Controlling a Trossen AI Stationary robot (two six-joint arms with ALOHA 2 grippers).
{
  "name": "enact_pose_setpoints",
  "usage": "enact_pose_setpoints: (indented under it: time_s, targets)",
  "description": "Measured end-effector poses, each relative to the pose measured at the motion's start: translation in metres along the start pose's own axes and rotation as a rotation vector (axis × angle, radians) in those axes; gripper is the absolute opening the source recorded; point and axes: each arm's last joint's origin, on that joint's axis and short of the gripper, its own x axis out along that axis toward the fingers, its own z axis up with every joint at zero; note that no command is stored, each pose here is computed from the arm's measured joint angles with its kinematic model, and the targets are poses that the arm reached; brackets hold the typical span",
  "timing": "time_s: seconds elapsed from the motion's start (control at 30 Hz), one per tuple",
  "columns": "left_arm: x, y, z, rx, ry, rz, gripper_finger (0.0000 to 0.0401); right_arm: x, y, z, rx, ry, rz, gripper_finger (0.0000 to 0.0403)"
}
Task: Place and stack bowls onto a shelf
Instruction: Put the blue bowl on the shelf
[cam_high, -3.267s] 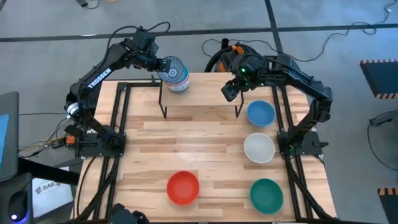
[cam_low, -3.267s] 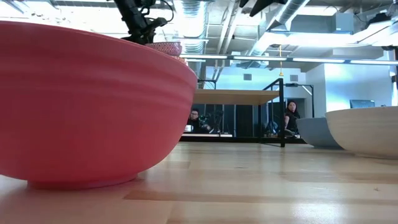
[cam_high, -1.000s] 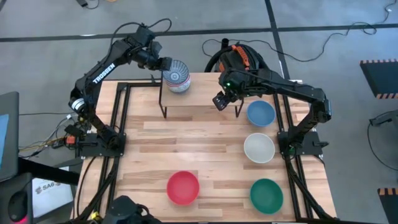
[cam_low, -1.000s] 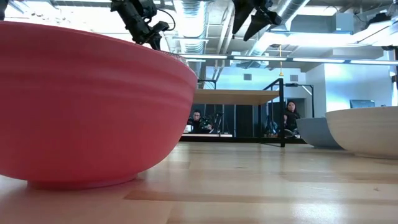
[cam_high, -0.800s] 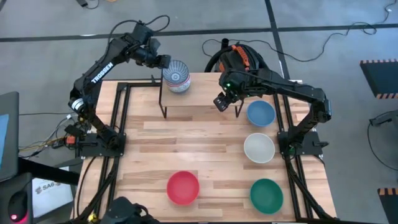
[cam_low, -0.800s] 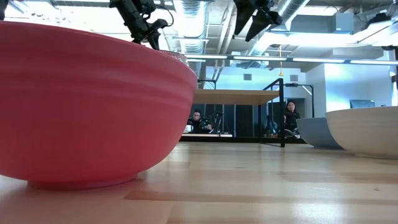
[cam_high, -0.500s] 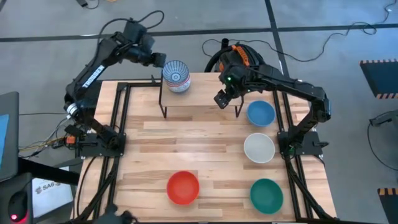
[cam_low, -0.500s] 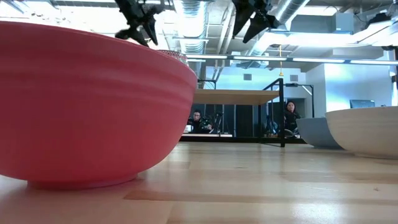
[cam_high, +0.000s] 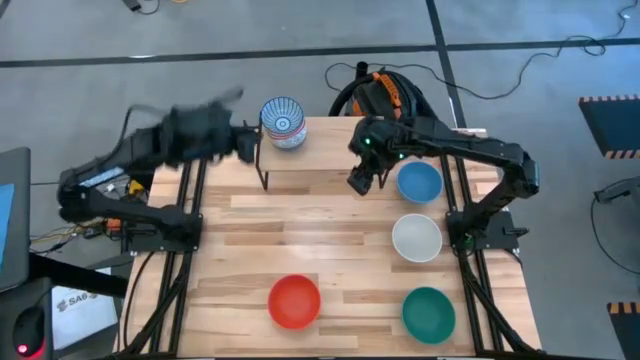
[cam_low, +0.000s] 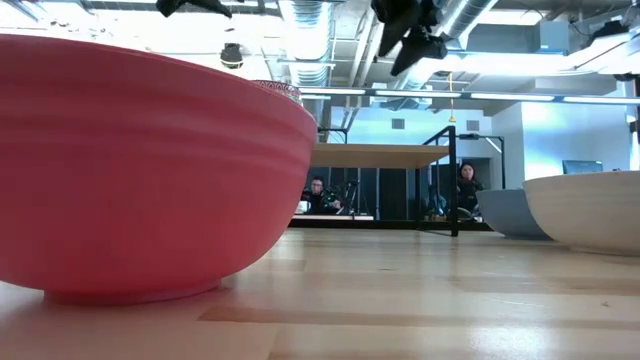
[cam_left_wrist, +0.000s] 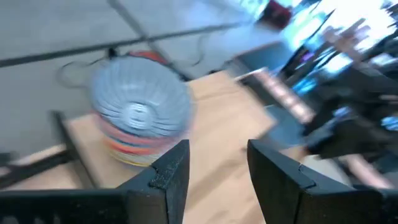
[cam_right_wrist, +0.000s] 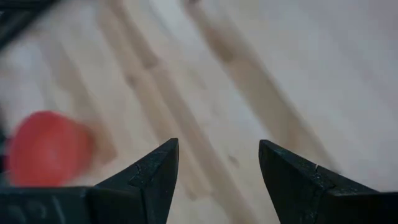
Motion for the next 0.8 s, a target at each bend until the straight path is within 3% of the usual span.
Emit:
enact_pose_setpoints:
  time_s: [0.2, 0.33, 0.6, 0.8]
  targets:
    - [-0.014, -0.023, -0.073, -0.054, -0.098, -0.124, 0.0144, 0.007, 0.019, -0.025, -0.029, 0.031, 0.1, 0.0249]
    - [-0.016, -0.034, -0.108, -0.046, -0.104, -0.162, 0.0144, 0.008, 0.028, -0.039, -0.022, 0.032, 0.123, 0.0249]
    - [-0.026, -0.062, -0.136, 0.087, -0.093, -0.272, 0.0144, 0.02, 0.041, -0.069, 0.075, 0.028, 0.116, 0.0249]
    - [-0.039, -0.073, -0.135, 0.186, -0.145, -0.378, 0.0144, 0.034, 0.045, -0.095, 0.181, 0.068, -0.017, 0.0249]
